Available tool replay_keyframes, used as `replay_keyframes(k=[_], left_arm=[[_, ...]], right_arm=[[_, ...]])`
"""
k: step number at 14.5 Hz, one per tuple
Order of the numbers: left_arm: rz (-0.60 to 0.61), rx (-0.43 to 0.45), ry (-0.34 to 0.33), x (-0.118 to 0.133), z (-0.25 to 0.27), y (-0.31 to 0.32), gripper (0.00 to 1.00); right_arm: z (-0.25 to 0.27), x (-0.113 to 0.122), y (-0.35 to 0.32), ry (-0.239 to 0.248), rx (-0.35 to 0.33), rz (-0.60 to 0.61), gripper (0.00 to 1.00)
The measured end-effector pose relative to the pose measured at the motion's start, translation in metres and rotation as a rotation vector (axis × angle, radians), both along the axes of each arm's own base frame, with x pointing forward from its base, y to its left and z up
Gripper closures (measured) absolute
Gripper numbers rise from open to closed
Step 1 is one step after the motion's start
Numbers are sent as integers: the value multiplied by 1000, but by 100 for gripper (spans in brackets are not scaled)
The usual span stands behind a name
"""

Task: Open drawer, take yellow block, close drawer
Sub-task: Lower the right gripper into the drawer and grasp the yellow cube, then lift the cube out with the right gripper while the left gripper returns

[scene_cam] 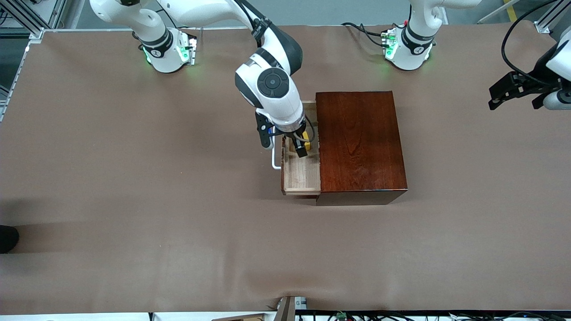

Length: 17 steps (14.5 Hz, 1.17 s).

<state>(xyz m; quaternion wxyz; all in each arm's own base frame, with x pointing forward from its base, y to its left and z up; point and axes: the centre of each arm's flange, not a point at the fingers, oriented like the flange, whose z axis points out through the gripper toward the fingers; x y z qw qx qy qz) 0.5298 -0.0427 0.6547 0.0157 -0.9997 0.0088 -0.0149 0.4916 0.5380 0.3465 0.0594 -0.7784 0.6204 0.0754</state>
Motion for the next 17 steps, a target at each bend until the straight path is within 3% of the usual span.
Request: replay_keyframes(k=[9,10,13,14,17], left_arm=[[-21,15,9,-1,-5,-16,0],[-21,15,9,-1,-5,-16,0],[-21,15,9,-1,-5,-16,0],[-20,15,7,-1,-5,-15,0],[-20,14,-2,2,-8,-15,0]], right_arm=[[-35,-13,11,-43,-109,38,0],[-36,-15,12,-58,-125,46,7],[-35,-18,16,-74,-138,27,39],[-33,-17,15,-76,-137,20,44],[-29,-13,14,-82,-135,13,44]])
